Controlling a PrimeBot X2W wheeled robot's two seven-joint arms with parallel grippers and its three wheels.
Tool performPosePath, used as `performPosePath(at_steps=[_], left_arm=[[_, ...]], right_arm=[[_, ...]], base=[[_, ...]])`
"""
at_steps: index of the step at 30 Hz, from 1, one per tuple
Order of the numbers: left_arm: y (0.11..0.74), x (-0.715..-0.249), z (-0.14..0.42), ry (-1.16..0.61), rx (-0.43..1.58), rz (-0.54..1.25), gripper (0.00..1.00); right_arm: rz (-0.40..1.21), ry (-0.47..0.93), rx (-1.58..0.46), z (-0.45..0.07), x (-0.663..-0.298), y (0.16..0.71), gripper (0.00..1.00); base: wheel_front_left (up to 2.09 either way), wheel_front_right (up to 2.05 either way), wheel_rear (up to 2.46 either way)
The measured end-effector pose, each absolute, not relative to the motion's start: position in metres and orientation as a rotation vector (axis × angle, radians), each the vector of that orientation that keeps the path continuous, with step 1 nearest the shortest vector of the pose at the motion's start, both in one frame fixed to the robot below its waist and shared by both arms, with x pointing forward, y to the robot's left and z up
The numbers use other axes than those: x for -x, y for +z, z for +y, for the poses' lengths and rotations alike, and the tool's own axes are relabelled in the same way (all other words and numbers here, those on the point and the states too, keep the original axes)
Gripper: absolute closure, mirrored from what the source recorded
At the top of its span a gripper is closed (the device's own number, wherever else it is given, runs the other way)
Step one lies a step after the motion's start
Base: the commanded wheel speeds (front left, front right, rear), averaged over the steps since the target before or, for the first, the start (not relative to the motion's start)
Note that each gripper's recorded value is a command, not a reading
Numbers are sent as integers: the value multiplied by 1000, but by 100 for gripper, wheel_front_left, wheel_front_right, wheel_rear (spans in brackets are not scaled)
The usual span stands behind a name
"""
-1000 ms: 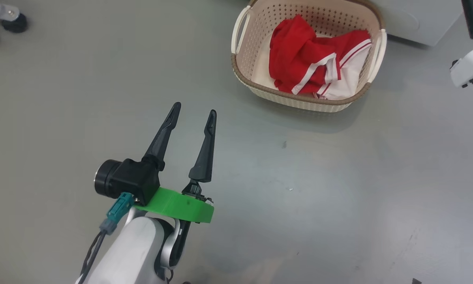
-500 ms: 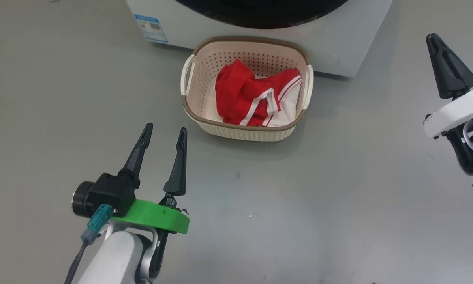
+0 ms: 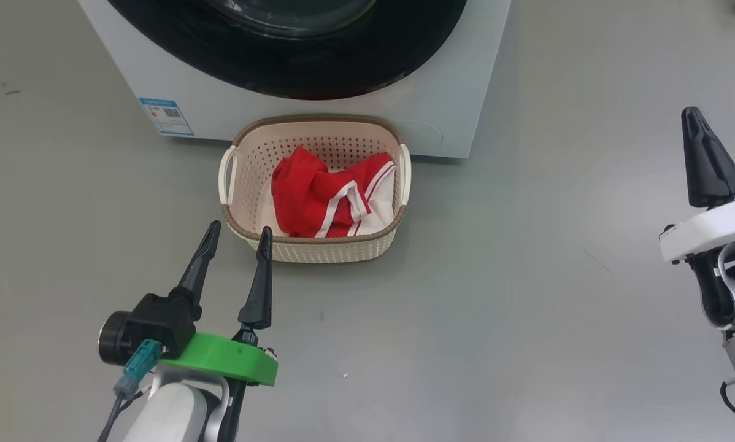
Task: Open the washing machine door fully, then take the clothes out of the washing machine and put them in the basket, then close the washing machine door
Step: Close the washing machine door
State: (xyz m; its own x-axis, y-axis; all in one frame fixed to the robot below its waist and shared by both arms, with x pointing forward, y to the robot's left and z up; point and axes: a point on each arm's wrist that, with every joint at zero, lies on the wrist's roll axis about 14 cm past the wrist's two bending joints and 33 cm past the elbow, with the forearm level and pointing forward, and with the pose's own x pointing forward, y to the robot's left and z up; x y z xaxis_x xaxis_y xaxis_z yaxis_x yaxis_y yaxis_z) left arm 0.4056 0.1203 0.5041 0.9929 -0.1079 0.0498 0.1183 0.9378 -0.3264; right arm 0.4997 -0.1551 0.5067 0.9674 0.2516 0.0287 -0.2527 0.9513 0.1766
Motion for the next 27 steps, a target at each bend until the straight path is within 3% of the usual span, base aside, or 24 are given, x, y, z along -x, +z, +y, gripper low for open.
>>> performPosePath(at_steps=[23,24,25,26,27], left_arm=[[522,-393,116,-138,345,-79,0],[522,-393,115,-139,345,-81,0],[523,-392,115,-139,343,-83,0],[523,-392,114,-143,344,-82,0],[522,-391,113,-145,344,-80,0]], right_arm=[[-71,96,-216,-193,-411,519,100],[-76,81,-217,-196,-408,520,95],[-85,75,-221,-197,-406,523,20],[-94,68,-222,-199,-404,525,0],[-101,61,-221,-202,-402,527,0]], base=[[0,0,0],[0,0,0],[0,0,0],[0,0,0],[0,0,0]])
